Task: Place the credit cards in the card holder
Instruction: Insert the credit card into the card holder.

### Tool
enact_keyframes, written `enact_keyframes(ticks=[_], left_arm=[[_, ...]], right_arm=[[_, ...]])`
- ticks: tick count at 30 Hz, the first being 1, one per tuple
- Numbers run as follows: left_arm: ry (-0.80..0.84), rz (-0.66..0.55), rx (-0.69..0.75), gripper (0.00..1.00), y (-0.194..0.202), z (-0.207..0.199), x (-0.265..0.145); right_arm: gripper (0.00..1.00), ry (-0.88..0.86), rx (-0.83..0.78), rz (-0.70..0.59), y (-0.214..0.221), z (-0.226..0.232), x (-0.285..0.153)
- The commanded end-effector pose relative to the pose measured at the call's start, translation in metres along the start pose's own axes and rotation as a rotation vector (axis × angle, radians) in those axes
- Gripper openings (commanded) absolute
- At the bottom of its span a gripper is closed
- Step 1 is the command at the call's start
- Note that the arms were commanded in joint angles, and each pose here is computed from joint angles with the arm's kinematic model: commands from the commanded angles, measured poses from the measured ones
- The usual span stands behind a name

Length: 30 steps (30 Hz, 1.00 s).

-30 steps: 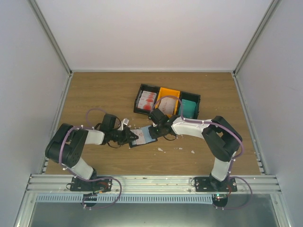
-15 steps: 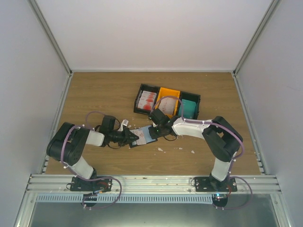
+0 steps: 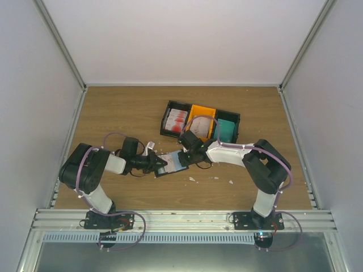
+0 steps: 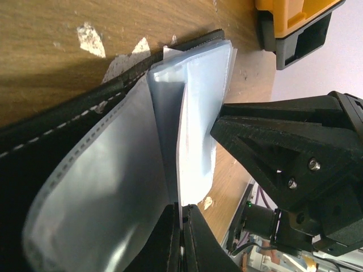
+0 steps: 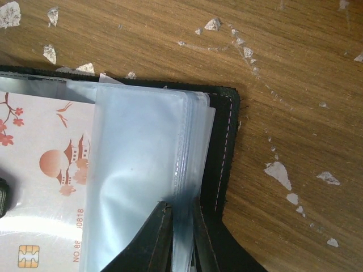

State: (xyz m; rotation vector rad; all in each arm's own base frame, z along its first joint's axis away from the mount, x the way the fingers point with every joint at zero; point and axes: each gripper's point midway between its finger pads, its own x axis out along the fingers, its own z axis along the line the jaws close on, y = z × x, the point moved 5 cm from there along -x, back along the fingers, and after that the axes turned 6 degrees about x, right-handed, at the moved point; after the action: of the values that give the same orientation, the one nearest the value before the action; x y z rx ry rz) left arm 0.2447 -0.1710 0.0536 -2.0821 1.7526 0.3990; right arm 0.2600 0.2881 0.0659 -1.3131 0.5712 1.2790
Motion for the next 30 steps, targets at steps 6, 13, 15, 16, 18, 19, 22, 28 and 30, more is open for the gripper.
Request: enact_keyframes(ticks=[6, 13, 15, 16, 18, 19, 22, 28, 30], left_arm=[[0.006, -0.052, 0.039, 0.01, -0.009, 0.004, 0.002], [0.011, -0.034, 0.023, 0.01, 0.003, 0.008, 0.005], [0.009, -0.033, 0.028, 0.01, 0.003, 0.007, 0.007], [0.008, -0.031, 0.030, 0.02, 0.003, 0.006, 0.008], [0.007, -0.027, 0.037, 0.02, 0.003, 0.004, 0.011], [0.006, -0.024, 0.038, 0.02, 0.003, 0.003, 0.012], [-0.002, -0.018, 0.044, 0.02, 0.004, 0.002, 0.016], [-0.019, -0.031, 0.052, 0.03, 0.001, 0.000, 0.021], [-0.023, -0.040, 0.055, 0.03, 0.000, -0.002, 0.022]], right_arm=[[0.13, 0.130, 0.009, 0.160, 0.046, -0.028, 0.026], [0.13, 0.129, 0.013, 0.158, 0.047, -0.029, 0.026], [0.13, 0.129, 0.014, 0.157, 0.047, -0.029, 0.027], [0.13, 0.128, 0.014, 0.157, 0.047, -0.029, 0.027], [0.13, 0.129, 0.016, 0.156, 0.047, -0.029, 0.027], [0.13, 0.127, 0.016, 0.155, 0.047, -0.029, 0.027], [0.13, 0.125, 0.016, 0.151, 0.047, -0.029, 0.027], [0.12, 0.100, 0.018, 0.149, 0.047, -0.025, 0.026], [0.12, 0.095, 0.019, 0.144, 0.046, -0.025, 0.026]])
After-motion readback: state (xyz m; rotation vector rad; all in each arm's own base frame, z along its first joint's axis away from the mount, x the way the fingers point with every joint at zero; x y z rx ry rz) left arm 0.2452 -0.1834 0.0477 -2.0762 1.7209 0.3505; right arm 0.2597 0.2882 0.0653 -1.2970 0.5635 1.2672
